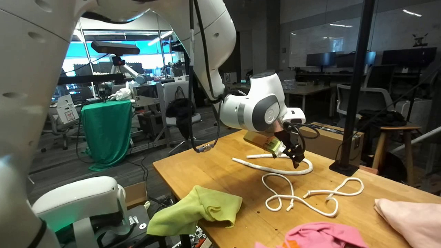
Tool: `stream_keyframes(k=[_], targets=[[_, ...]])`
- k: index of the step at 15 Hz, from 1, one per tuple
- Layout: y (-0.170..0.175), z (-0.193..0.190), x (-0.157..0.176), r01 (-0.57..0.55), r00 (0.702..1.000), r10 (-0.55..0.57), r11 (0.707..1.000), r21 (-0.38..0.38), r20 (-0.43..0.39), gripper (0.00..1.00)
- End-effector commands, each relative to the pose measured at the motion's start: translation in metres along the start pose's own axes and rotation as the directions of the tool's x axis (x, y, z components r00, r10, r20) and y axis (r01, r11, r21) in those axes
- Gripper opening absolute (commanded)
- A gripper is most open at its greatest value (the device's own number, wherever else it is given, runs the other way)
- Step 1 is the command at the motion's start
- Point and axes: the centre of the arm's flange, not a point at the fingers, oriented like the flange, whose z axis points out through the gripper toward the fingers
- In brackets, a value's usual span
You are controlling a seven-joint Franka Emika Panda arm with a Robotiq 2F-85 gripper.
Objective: Pick up the clothes from the table and put them around the table.
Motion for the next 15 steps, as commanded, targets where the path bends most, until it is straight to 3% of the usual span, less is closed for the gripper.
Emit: stream_keyframes(k=[1,15], targets=[[-0.006,0.005,0.021,0.025,1.000,-0.025,0.999,0.032,-0.019,1.00],[-0.007,0.044,0.043,0.002,0.998,-0.002,1.000,0.009,0.063,1.00]])
